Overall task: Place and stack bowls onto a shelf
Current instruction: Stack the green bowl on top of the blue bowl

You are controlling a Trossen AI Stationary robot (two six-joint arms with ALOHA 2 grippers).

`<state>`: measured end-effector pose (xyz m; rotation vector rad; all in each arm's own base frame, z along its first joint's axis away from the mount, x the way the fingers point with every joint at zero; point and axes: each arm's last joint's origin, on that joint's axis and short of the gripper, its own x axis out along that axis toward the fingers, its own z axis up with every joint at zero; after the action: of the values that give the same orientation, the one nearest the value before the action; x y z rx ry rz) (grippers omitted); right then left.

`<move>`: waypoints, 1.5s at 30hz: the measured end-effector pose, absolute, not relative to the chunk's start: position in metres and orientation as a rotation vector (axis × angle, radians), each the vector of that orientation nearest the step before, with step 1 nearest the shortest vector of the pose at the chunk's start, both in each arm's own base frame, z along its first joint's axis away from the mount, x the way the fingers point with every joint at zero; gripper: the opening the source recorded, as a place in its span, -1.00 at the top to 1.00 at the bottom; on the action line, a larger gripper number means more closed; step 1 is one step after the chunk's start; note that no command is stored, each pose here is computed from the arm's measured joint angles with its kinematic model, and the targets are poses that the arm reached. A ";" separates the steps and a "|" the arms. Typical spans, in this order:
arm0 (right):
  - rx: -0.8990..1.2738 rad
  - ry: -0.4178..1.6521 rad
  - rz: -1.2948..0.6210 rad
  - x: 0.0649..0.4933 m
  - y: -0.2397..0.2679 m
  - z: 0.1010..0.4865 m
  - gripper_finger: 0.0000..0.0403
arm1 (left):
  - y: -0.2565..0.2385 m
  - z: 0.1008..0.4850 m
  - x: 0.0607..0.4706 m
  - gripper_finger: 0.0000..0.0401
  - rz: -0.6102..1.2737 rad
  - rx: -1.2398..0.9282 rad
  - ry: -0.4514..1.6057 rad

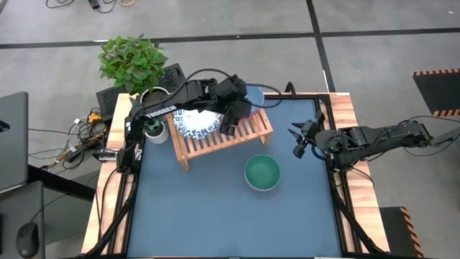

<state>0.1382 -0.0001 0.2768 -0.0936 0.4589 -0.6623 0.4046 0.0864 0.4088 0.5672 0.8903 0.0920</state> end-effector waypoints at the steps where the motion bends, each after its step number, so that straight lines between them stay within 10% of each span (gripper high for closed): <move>1: -0.092 0.458 -0.663 0.138 0.000 0.277 0.28 | 0.080 0.409 0.405 0.09 0.060 0.555 0.875; 20: -0.085 0.457 -0.660 0.138 0.000 0.277 0.28 | -0.070 0.351 0.440 0.09 -0.457 0.504 0.691; 45: -0.075 0.453 -0.661 0.138 0.000 0.277 0.28 | -0.049 0.219 0.446 0.09 -0.363 0.420 0.791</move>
<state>0.1383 0.0001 0.2767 -0.0755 0.4535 -0.6610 0.4462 -0.0494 0.2192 0.4196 0.7911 -0.3631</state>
